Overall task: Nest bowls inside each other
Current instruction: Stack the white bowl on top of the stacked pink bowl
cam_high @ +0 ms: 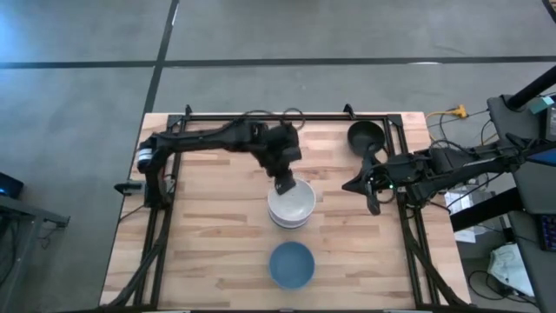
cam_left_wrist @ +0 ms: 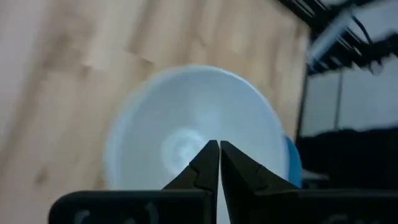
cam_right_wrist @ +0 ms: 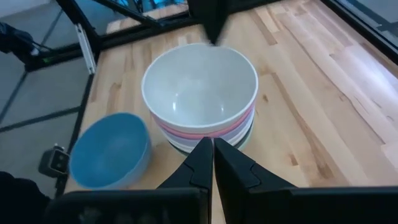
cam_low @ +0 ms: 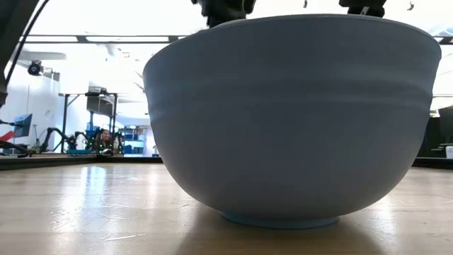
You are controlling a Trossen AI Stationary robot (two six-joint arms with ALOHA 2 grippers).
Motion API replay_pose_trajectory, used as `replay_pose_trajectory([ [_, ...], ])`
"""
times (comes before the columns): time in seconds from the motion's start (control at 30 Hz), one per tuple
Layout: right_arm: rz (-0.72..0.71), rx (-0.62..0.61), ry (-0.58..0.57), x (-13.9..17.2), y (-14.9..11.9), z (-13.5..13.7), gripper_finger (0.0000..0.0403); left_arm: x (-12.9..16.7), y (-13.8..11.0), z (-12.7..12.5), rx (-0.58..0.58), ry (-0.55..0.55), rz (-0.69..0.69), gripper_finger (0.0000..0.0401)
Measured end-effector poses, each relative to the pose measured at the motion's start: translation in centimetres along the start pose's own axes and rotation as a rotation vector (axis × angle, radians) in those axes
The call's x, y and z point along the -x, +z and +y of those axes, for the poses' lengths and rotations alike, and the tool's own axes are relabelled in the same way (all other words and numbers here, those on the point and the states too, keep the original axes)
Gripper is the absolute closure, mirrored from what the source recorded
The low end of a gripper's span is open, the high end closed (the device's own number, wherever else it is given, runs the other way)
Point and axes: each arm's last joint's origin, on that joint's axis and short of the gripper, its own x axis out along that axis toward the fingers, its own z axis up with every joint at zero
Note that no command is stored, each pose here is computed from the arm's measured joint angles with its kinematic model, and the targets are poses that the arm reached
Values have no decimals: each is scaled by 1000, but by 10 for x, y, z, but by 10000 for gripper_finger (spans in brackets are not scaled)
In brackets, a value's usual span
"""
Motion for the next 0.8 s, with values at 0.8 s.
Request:
replay_pose_trajectory([
  [0.8, 22, -40, -36, -28, 2, 4, 394, -66, -42, -44, -29, -167, 57, 401],
])
